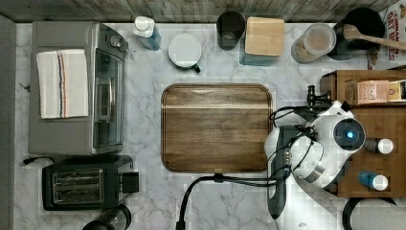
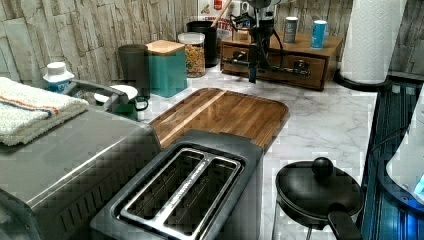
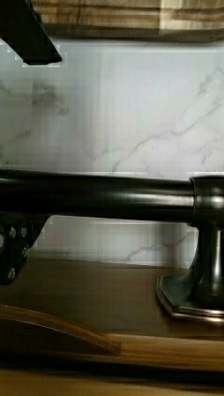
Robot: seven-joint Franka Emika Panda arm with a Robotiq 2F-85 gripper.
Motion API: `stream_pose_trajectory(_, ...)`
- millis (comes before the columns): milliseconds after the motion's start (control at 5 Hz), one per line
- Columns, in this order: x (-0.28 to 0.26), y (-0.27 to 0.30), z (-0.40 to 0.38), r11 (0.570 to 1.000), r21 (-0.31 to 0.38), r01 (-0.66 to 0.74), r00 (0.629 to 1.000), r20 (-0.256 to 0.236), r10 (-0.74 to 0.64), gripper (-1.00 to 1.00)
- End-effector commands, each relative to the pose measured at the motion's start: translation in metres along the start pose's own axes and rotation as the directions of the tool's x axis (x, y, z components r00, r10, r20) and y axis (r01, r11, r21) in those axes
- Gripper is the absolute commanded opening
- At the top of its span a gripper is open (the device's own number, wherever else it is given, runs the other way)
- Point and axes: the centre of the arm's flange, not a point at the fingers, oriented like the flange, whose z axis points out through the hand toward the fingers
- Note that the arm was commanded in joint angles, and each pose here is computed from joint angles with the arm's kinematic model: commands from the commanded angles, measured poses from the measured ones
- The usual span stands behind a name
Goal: Open the drawer.
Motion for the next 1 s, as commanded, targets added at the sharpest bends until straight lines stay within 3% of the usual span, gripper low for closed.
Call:
stream_pose_trajectory(200,0.033,-0.209,0.006,0.992,0.125,0.001,1.0,0.013,-0.003,1.0)
stream_pose_trajectory(1000,0.021,-0.315,-0.002,0.992,0.119,0.043,0.999,0.019,-0.046,1.0)
